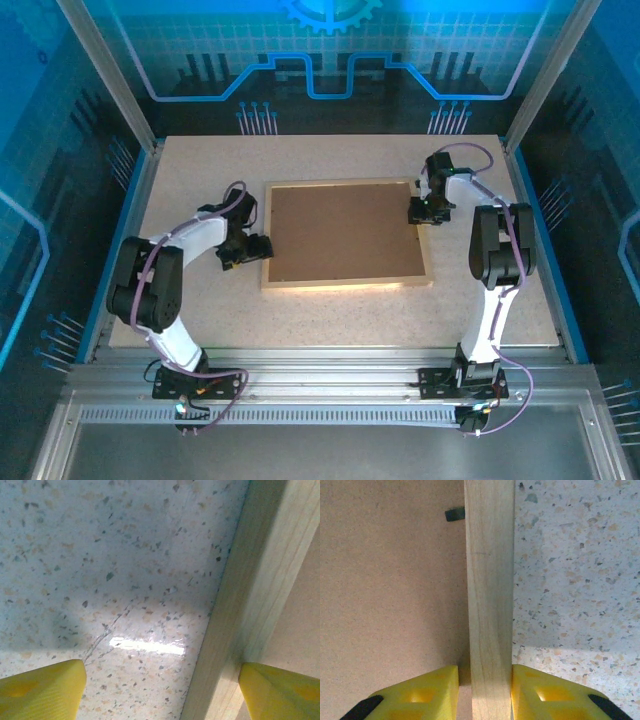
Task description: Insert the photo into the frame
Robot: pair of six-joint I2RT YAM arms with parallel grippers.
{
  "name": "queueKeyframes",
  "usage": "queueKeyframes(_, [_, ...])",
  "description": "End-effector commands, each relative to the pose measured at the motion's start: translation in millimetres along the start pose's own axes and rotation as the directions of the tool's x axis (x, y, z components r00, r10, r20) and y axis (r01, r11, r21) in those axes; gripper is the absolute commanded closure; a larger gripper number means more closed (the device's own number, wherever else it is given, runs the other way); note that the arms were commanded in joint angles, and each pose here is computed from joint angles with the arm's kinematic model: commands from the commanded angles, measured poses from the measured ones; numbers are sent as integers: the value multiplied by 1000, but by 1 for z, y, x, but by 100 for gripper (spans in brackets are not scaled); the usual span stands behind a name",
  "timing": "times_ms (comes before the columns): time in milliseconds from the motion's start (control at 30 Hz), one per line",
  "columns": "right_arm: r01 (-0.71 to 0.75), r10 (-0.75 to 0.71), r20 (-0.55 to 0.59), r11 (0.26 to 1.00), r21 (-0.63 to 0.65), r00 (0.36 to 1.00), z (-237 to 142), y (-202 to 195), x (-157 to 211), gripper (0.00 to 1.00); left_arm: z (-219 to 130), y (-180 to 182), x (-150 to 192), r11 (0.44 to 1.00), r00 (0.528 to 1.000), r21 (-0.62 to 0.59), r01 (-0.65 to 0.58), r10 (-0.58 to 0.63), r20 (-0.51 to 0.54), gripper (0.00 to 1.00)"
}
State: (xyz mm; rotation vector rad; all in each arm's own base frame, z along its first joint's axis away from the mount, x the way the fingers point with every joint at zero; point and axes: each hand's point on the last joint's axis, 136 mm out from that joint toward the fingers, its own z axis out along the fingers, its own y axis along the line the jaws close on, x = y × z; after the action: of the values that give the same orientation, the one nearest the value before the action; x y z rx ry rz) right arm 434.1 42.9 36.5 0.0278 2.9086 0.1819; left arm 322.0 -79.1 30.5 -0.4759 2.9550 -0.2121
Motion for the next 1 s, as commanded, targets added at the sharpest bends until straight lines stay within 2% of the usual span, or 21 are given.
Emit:
queueKeyframes(0, [8, -10, -49, 999, -54, 999, 3, 14, 12, 67, 9, -8, -10, 1000, 1000, 30, -6, 6, 0, 18])
queueKeyframes(400, [21, -26, -56, 997, -79, 998, 6, 24, 12, 68, 51, -17, 32, 999, 989, 31, -11, 15, -144, 18])
queueKeyframes(667, [38, -45, -66, 994, -100, 997, 9, 34, 14, 68, 58, -12, 42, 983, 973, -119, -140, 115, -198, 19])
queueKeyframes(967, [43, -51, -66, 993, -111, 997, 10, 38, 14, 68, 65, -22, 48, 970, 956, -134, -203, 167, -242, 18])
